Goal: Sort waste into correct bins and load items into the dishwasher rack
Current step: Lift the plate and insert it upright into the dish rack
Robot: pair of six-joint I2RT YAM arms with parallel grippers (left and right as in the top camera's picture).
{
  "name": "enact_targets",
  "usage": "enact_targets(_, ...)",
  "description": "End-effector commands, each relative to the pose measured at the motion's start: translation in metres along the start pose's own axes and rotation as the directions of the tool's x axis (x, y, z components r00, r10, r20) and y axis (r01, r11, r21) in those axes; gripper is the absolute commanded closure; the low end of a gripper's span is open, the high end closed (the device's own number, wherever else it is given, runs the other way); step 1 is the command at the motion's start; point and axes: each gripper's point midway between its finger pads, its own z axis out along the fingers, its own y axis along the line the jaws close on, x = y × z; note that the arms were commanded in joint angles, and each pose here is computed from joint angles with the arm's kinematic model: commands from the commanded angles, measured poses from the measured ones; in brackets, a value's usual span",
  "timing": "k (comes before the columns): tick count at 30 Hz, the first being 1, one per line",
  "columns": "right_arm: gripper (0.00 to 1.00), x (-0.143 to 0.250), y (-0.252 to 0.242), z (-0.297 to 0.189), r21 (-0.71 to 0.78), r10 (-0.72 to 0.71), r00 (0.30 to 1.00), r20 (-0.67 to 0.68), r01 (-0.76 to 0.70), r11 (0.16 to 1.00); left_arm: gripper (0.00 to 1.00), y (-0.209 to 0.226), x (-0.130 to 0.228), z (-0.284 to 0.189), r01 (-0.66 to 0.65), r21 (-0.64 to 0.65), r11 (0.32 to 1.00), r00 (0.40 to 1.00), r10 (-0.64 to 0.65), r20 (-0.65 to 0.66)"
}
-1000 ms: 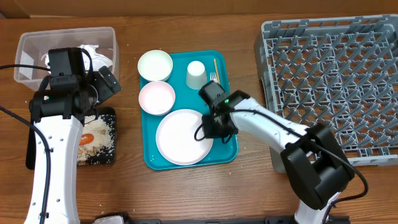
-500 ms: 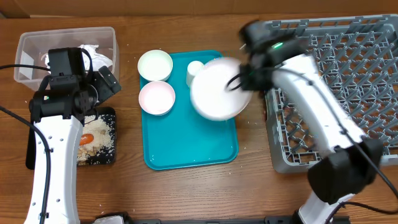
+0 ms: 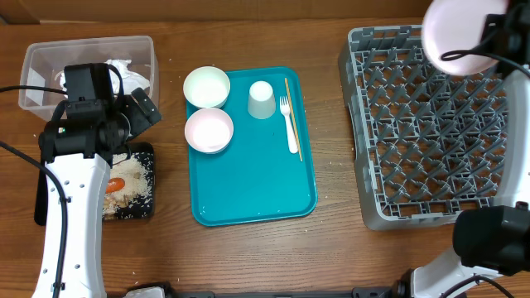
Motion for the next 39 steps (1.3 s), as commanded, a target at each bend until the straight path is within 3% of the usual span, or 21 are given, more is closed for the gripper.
enact_targets(1,0.96,-0.003,-0.008,0.022,0.035,-0.052,0.999,0.007,0.052,0.998,0.0,0.0,-0.002,-0.001,0.013,0.004,1.0,1.0,-0.013,0.003)
enact_targets(5,0.96,-0.011,-0.009,0.048,0.107,-0.171,0.985,0.015,0.169,0.98,0.0,0.0,-0.002,-0.001,0.014,0.004,1.0,1.0,-0.014,0.004)
enact_targets(12,0.96,0.017,-0.008,0.108,0.205,-0.291,0.949,-0.122,0.311,0.928,0.0,0.0,-0.002,-0.001,0.014,0.004,1.0,1.0,-0.014,0.004)
enact_targets(25,0.94,0.009,-0.004,0.117,0.222,-0.312,0.945,-0.094,0.325,0.919,0.0,0.0,-0.002,-0.001,0.014,0.004,1.0,1.0,-0.014,0.004)
enact_targets(27,0.84,0.008,0.01,0.114,0.196,-0.298,0.951,-0.078,0.307,0.931,0.0,0.0,-0.002,-0.001,0.013,0.004,1.0,1.0,-0.013,0.003)
enact_targets(30,0.45,0.006,0.041,0.107,0.141,-0.301,0.952,-0.05,0.305,0.942,0.0,0.0,-0.002,-0.001,0.014,0.004,1.0,1.0,-0.014,0.004)
enact_targets(32,0.34,0.003,0.056,0.1,0.125,-0.283,0.959,-0.028,0.284,0.951,0.0,0.0,-0.002,-0.001,0.014,0.004,1.0,1.0,-0.014,0.004)
enact_targets(39,0.24,-0.017,0.085,0.058,0.187,-0.259,0.965,0.043,0.247,0.951,0.0,0.0,-0.002,-0.001,0.014,0.004,1.0,1.0,-0.014,0.004)
